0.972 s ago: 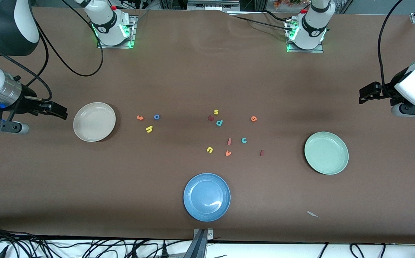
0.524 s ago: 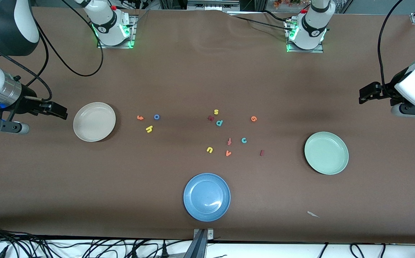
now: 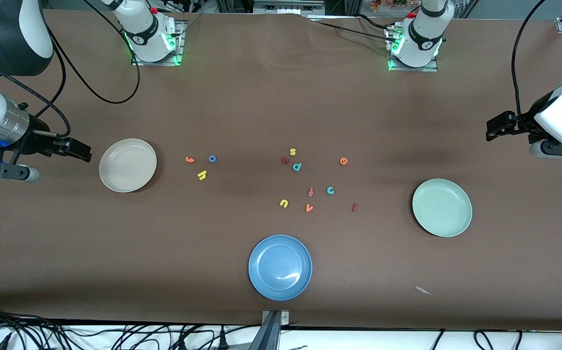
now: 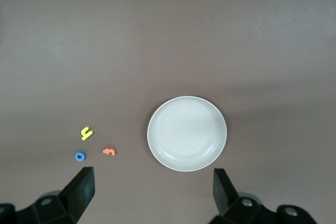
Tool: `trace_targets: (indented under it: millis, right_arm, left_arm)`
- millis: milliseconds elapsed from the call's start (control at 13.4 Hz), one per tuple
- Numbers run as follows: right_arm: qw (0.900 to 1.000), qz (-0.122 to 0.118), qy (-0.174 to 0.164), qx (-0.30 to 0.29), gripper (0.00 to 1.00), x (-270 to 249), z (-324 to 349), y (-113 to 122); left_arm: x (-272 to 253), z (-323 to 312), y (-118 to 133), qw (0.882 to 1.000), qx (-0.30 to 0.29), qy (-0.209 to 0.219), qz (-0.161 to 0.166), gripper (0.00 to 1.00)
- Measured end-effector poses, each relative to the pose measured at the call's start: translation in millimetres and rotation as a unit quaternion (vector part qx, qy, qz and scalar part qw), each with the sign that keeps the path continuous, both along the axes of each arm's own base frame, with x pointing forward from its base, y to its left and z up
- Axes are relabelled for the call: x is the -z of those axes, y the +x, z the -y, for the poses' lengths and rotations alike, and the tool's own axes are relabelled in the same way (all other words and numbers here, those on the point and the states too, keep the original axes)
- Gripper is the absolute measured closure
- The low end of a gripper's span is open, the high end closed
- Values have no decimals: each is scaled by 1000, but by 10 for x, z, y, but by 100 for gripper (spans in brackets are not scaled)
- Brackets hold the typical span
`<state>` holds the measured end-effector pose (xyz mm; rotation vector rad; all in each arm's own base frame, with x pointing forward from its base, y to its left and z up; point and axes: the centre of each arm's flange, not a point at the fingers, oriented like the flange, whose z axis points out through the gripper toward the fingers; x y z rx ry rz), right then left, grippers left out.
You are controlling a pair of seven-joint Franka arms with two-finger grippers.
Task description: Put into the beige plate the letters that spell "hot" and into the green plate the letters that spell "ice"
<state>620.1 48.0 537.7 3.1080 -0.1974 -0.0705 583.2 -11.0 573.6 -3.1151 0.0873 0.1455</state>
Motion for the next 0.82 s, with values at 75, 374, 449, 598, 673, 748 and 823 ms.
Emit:
trace_targets:
  millis: [75,374,449,598,673,748,823]
  right_arm:
    - [1000,0,0,0,0,0,0,0]
    - [1000,-1,0,0,0,4,0,-1]
    - [1000,-1,0,0,0,6,0,-1]
    - [1000,-2,0,0,0,13,0,-2]
    - [1000,-3,0,0,0,21,0,-4]
    - [1000,-4,0,0,0,35,0,-6]
    - [1000,-6,-1,0,0,53,0,-9]
  left_arm:
    - [0,0,0,1000,0,0,0,0]
    - [0,0,0,1000,0,0,0,0]
    - [0,0,0,1000,0,0,0,0]
    - [0,0,0,1000,0,0,0,0]
    - [0,0,0,1000,0,0,0,0]
    - [0,0,0,1000,0,0,0,0]
    - [0,0,0,1000,0,0,0,0]
